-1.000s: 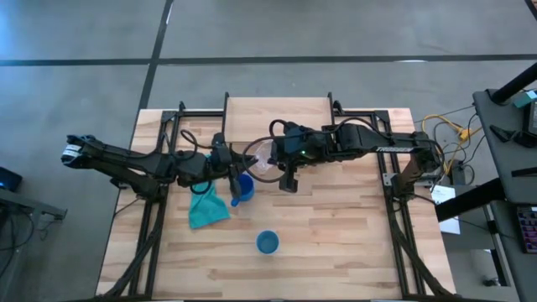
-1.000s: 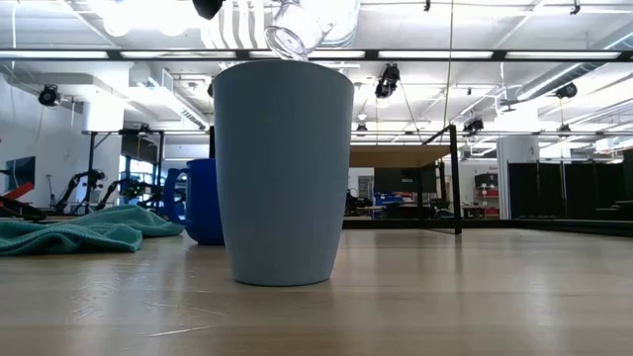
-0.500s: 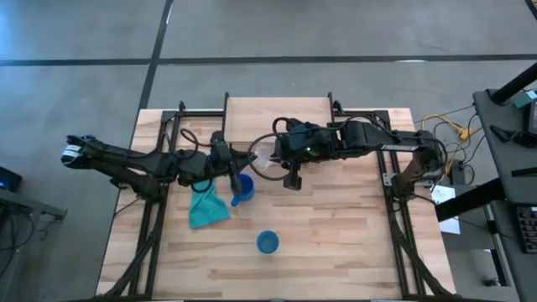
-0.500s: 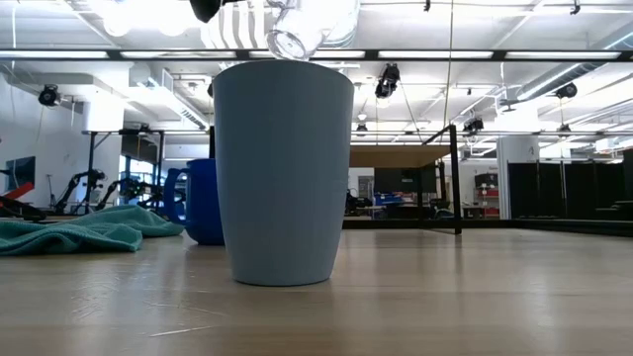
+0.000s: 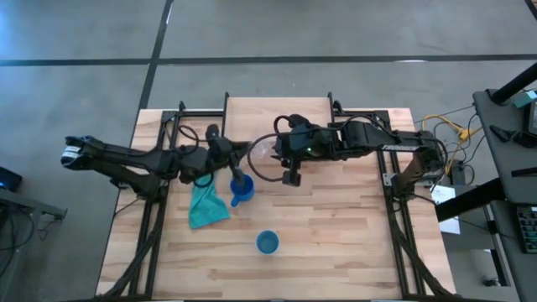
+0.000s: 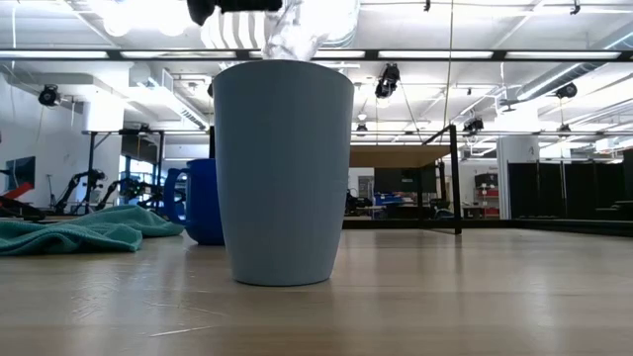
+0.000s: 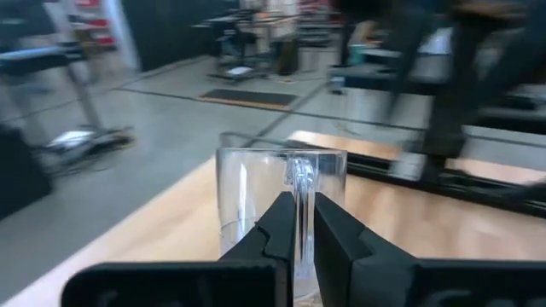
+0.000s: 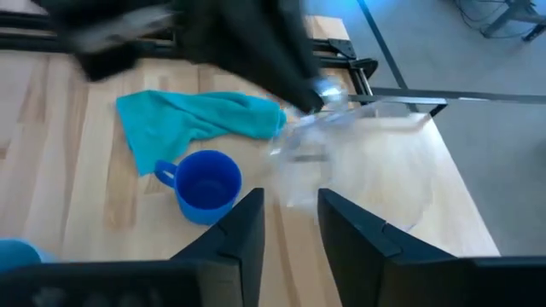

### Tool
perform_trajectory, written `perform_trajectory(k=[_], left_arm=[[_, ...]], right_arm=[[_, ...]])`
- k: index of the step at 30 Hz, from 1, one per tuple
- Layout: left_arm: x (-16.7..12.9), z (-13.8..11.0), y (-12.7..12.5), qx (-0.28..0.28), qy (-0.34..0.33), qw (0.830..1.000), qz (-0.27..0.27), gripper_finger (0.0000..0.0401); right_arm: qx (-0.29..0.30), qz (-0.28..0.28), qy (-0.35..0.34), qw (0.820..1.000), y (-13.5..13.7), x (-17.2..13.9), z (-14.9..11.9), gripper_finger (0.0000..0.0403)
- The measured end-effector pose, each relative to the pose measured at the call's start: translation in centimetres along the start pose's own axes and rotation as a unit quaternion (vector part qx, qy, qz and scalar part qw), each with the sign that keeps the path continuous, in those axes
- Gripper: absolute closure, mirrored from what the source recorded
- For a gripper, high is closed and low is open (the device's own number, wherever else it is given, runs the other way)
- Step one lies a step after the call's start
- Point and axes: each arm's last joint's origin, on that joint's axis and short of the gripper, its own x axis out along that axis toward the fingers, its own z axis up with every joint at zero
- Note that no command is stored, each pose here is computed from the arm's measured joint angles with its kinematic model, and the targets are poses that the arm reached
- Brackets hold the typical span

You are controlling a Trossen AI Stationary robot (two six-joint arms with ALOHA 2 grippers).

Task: Stack small to large cups/mugs on shelf
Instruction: Put the transparent mug on the shelf

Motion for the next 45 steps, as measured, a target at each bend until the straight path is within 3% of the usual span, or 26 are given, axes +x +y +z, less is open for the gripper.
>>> perform_trajectory(k=[7, 15, 26, 34, 45], left_arm=[[1.1, -0.2, 1.9, -0.043, -0.005, 0.994, 0.099, 0.0398], [1.6, -3.7, 2.5, -0.046, 0.018, 0.99, 0.135, 0.0398], [2.3, -7.0, 3.9, -0.089, -0.081, 0.975, 0.186, 0.0398], [4.0, -9.5, 3.3, -0.046, -0.048, 0.977, 0.203, 0.0398], [6.4, -10.8, 3.5, -0.031, -0.081, 0.964, 0.251, 0.0398]], right_arm=[[-0.004, 0.001, 0.017, 1.0, 0.0, 0.0, -0.3, 0.0313], [-0.004, 0.0, 0.021, 1.0, -0.1, 0.0, -0.4, 0.0321], [-0.003, -0.001, 0.021, 1.0, -0.1, 0.0, -0.4, 0.0323], [-0.003, -0.001, 0.021, 1.0, -0.1, 0.0, -0.4, 0.0319], [-0.003, -0.001, 0.021, 1.0, -0.1, 0.0, -0.4, 0.0321]])
